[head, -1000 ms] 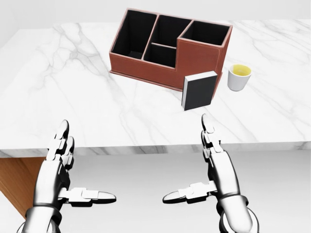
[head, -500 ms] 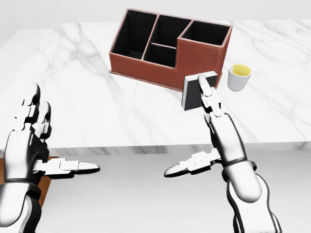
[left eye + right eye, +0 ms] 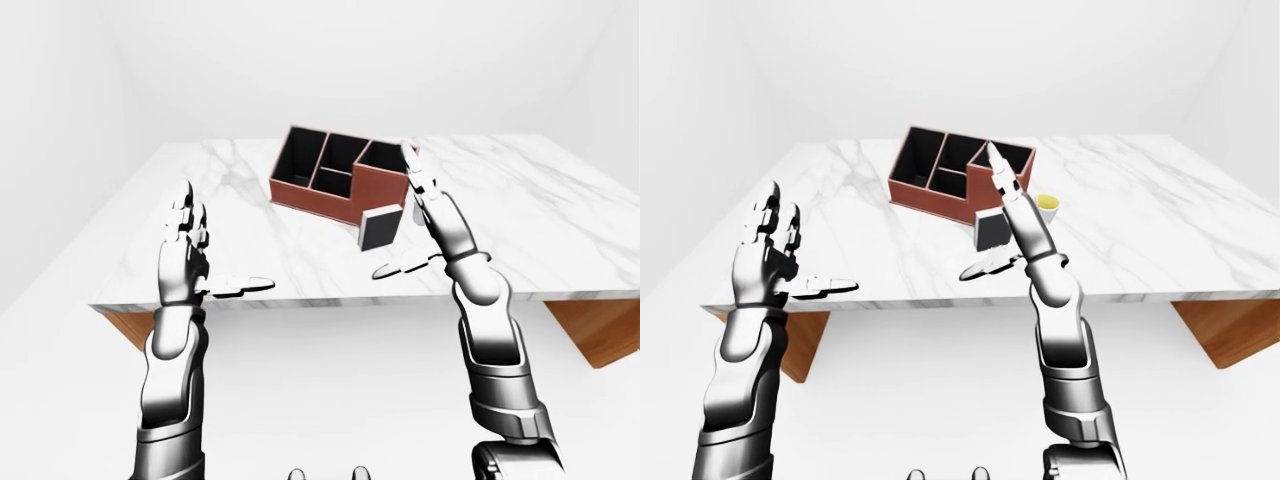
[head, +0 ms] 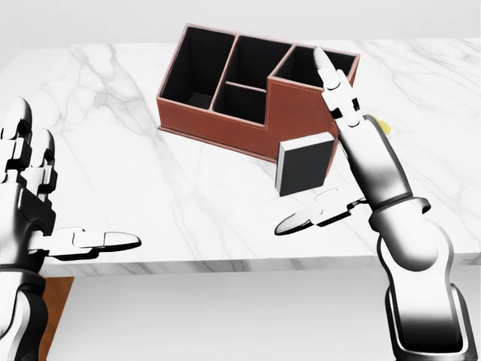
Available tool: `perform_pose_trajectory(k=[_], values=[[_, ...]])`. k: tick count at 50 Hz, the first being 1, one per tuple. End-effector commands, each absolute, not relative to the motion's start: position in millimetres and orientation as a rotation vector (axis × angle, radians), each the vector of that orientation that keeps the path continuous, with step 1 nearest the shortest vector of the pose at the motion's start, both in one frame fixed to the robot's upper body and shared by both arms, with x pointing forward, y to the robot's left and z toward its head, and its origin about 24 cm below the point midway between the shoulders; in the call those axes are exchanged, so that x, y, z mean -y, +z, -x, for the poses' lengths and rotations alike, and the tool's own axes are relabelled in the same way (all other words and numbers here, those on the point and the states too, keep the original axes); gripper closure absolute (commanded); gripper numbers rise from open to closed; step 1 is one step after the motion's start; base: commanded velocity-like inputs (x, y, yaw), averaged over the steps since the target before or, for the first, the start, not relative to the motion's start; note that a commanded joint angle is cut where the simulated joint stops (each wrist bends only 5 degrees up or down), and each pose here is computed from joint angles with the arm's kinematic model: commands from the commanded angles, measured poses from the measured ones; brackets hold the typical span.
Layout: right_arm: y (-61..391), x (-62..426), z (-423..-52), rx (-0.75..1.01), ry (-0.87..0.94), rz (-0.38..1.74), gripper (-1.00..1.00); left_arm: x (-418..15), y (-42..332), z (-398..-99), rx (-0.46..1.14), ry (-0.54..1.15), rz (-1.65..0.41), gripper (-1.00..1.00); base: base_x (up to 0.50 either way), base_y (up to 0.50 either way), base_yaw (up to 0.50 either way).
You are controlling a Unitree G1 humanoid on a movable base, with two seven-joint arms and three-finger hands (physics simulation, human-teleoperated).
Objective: Pick up the book and place it in the right compartment of the caddy.
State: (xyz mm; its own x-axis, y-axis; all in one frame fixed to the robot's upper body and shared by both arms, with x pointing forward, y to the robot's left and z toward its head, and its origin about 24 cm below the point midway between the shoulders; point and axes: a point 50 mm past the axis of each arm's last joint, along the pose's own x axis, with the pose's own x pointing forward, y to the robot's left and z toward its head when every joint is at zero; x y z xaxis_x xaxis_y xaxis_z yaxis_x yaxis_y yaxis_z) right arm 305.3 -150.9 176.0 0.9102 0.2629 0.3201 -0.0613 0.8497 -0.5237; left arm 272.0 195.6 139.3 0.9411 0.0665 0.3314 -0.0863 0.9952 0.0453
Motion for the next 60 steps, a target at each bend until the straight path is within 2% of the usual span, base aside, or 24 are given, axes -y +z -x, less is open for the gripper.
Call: perform_pose_trajectory(k=[1,9,60], values=[[202,156,-304,0.475,0.148,0.606,-1.0,-196,141,-272,0.344,0.079,-0.066,-1.0,0.38,-0.12,0.0],[218,154,-297,0.546,0.151,0.631,-1.0,-196,142,-272,0.345,0.084,-0.066,-1.0,0.38,-0.12,0.0],[207,115,-260,0.582,0.277,0.713,-1.0,-195,144,-270,0.358,0.072,-0.055,-1.0,0.36,-0.11,0.0]])
